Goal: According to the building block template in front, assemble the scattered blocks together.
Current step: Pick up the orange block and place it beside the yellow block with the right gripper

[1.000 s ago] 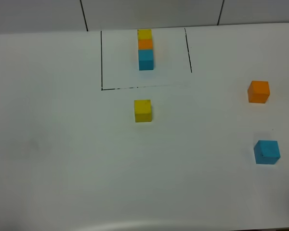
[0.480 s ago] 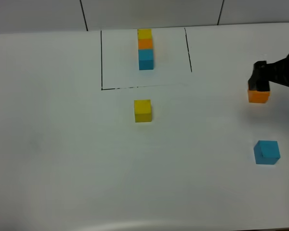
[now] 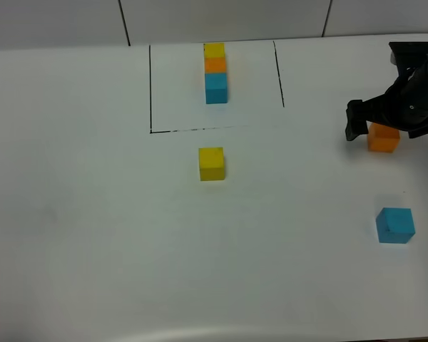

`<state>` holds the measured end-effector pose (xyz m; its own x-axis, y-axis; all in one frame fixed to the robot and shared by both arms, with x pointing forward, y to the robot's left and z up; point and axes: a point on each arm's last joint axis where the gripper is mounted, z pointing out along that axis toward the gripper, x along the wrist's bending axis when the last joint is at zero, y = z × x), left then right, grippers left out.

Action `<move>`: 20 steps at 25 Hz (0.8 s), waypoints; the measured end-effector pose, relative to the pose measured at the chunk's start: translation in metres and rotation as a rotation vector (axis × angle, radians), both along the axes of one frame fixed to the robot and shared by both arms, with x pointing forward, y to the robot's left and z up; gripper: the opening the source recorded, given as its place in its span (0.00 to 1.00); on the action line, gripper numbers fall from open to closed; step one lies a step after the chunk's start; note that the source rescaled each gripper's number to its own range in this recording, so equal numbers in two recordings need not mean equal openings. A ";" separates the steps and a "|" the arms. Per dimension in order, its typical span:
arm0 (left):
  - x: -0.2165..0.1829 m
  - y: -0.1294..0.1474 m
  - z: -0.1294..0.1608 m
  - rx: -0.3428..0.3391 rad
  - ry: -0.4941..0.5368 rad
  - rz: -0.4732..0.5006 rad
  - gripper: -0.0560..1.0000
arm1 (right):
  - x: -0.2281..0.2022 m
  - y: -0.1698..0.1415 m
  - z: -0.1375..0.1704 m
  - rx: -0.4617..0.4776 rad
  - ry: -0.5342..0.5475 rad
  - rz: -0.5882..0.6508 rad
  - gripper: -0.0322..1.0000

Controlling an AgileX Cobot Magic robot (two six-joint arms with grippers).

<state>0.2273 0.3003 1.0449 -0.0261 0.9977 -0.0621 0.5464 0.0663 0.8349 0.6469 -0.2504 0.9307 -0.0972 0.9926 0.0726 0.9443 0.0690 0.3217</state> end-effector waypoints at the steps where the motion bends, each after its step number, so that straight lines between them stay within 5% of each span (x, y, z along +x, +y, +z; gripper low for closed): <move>1: 0.000 0.000 0.000 0.000 0.000 0.000 0.38 | 0.003 -0.002 -0.003 -0.003 0.003 -0.002 0.97; 4: 0.000 0.000 0.000 0.000 0.000 0.000 0.38 | 0.010 -0.005 -0.010 -0.012 0.013 -0.009 0.87; 7: 0.000 0.000 0.000 0.000 0.000 0.000 0.38 | 0.011 -0.007 -0.015 -0.020 0.020 -0.017 0.62; 11: 0.000 0.000 0.000 0.000 0.000 0.000 0.38 | 0.012 -0.009 -0.015 -0.044 0.022 -0.019 0.04; 16: 0.000 0.000 0.000 0.000 0.000 0.000 0.38 | 0.010 -0.010 -0.011 -0.089 0.068 0.067 0.04; 20: 0.000 0.000 0.000 0.000 0.000 0.000 0.38 | 0.010 0.012 0.001 -0.139 0.097 0.279 0.04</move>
<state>0.2273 0.3003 1.0449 -0.0261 0.9977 -0.0621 0.5464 0.0663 0.8349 0.6566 -0.2389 0.9318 -0.3657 0.9299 -0.0392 0.9088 0.3659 0.2004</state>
